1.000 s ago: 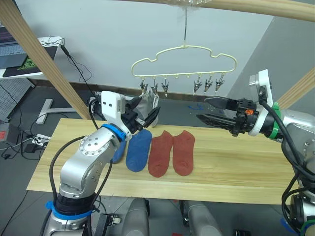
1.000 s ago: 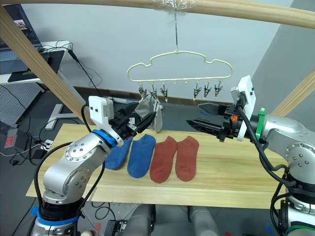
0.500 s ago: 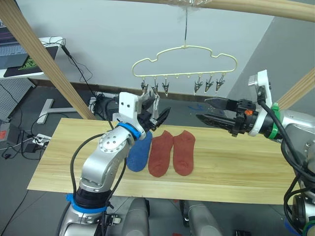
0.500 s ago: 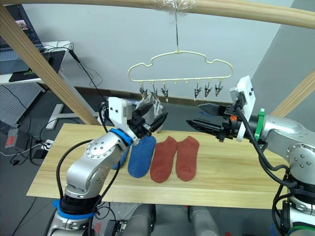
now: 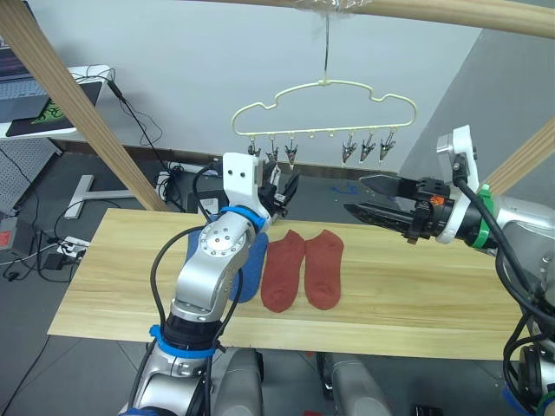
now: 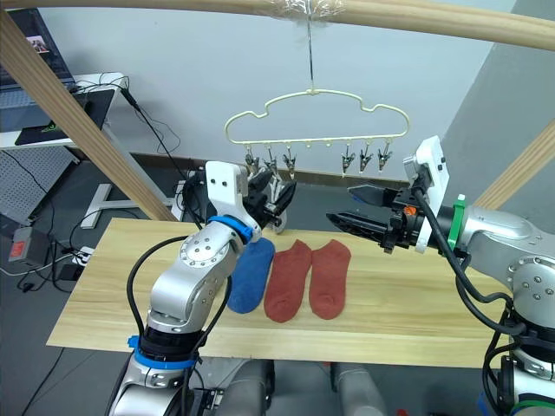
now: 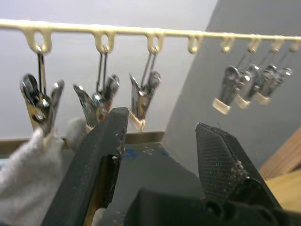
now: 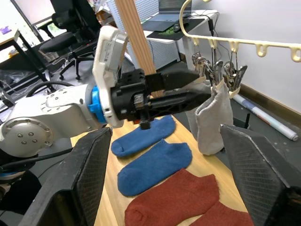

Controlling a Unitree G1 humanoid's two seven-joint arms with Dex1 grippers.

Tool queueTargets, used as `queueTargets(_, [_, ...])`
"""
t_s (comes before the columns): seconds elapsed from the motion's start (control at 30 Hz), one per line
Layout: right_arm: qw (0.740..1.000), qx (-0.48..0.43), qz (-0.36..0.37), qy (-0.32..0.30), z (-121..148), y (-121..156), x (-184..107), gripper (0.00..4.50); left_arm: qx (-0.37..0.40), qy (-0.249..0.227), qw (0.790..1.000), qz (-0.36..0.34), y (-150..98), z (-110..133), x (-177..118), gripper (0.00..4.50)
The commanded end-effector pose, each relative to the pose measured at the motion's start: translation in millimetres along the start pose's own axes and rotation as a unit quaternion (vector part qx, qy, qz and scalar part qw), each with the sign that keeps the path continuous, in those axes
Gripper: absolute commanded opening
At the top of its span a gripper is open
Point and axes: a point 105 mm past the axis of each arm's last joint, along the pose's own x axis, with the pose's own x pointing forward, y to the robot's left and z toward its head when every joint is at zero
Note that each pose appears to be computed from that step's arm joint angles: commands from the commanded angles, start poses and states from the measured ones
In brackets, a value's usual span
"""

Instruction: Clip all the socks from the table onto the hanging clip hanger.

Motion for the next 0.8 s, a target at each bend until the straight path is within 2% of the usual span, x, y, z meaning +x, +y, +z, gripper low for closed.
queueTargets(0.03, [1.000, -0.013, 0.007, -0.004, 4.4, 9.3, -2.1, 3.80, 0.013, -0.003, 1.000, 0.021, -2.3, 8.1, 8.3, 2.56])
queueTargets(0.33, [1.000, -0.002, 0.003, -0.003, 1.6, 13.7, -1.9, 3.80, -0.002, -0.002, 0.999, 0.047, 2.5, 9.7, 16.2, 2.56])
queueTargets(0.8, [1.000, 0.007, -0.001, -0.004, 0.7, 17.4, -2.4, 3.80, -0.023, -0.009, 0.998, 0.051, 0.1, 15.1, 32.2, 2.56])
